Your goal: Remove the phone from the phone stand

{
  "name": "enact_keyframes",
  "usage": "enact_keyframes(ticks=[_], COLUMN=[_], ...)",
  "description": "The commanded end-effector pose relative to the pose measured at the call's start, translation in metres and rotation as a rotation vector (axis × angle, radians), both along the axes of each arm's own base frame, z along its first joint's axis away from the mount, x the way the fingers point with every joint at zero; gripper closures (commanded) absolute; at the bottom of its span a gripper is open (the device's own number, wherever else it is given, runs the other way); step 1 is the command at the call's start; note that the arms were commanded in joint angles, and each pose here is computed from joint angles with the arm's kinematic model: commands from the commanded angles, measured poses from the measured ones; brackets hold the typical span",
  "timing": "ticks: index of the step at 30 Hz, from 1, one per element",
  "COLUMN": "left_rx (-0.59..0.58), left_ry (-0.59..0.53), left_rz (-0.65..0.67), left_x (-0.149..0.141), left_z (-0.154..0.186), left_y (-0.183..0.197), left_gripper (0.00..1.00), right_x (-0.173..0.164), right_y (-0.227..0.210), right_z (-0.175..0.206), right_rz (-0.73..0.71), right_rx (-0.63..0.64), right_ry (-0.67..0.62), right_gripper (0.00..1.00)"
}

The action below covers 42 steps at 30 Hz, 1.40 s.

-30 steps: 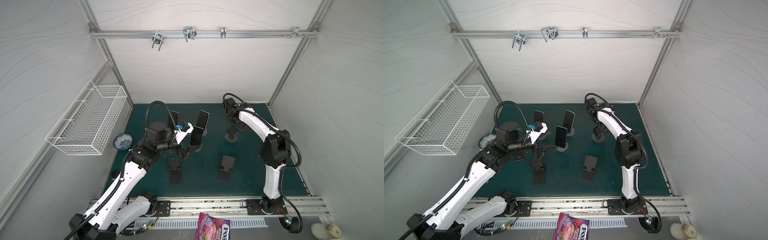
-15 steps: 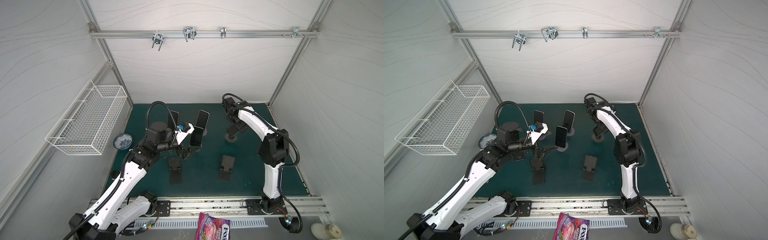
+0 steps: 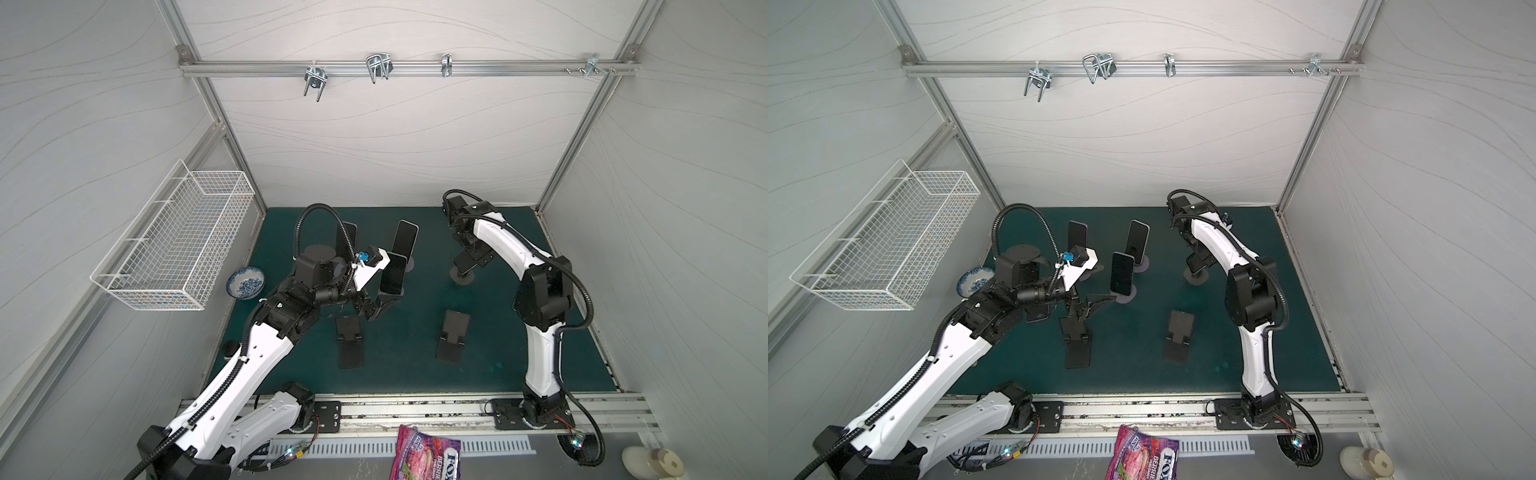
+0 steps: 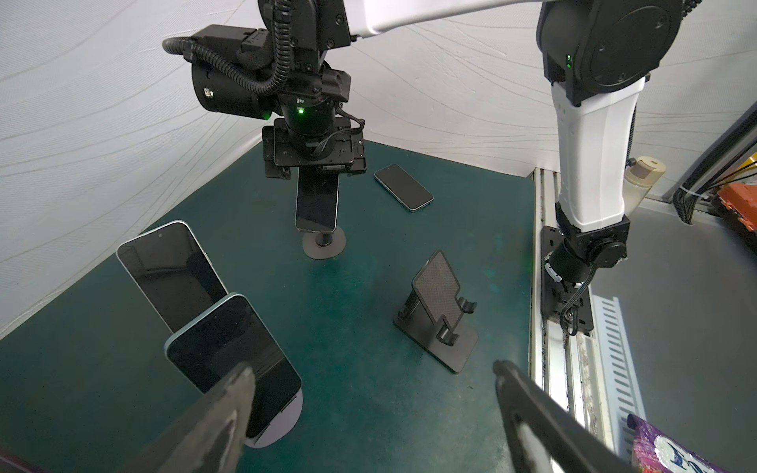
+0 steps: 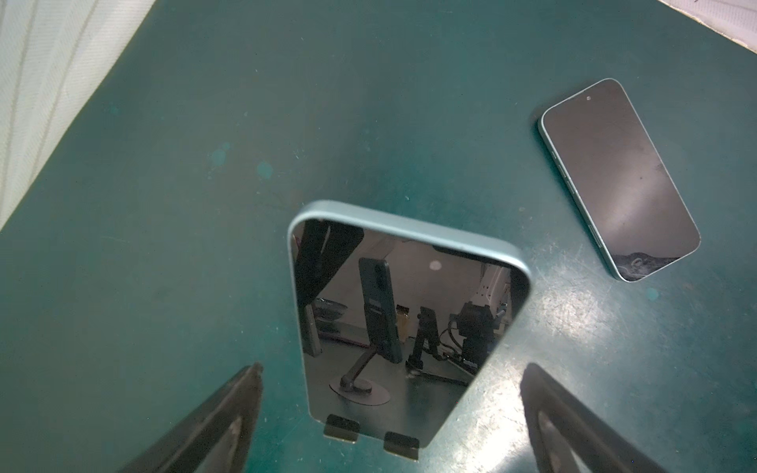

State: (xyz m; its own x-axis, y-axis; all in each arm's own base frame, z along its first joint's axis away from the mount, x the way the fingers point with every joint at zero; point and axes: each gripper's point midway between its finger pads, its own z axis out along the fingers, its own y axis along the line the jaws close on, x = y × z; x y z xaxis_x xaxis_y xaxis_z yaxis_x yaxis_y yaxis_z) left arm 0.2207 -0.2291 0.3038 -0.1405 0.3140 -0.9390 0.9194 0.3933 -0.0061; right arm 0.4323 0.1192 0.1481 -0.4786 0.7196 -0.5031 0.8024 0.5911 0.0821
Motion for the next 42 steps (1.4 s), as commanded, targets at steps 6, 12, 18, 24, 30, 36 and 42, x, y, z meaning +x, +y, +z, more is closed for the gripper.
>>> enact_keyframes(ticks=[6,12,18,24,30,36,42], left_rx=[0.012,0.03,0.037,0.044,0.053,0.061,0.068], left_ry=[-0.025,-0.034,-0.034,-0.033,-0.033,-0.026,-0.016], left_rz=[-0.082,-0.081,-0.079,-0.076,-0.075,-0.072,-0.071], left_x=[-0.012,-0.012,-0.012,-0.011,-0.01,-0.008,-0.007], left_z=[-0.008,-0.012,-0.014,-0.015,-0.018,-0.021,-0.023], left_y=[-0.01,-0.012,-0.012,-0.013,-0.013,-0.014,-0.014], left_gripper=[0.02,0.02,0.02,0.02,0.02,0.02,0.02], right_x=[0.002,0.003,0.005,0.005,0.004,0.004,0.002], right_y=[-0.014,-0.016,-0.016,-0.02,-0.026,-0.027,-0.029], right_z=[-0.005,-0.008,-0.01,-0.008,-0.008,-0.011,-0.013], right_rz=[-0.064,-0.071,-0.077,-0.1,-0.121,-0.126,-0.127], right_rx=[-0.043,-0.048,-0.048,-0.067,-0.084,-0.077,-0.083], right_ry=[0.021,0.026,0.024,0.029,0.032,0.036,0.041], right_gripper=[0.01,0.01,0.01,0.01,0.01,0.03,0.05])
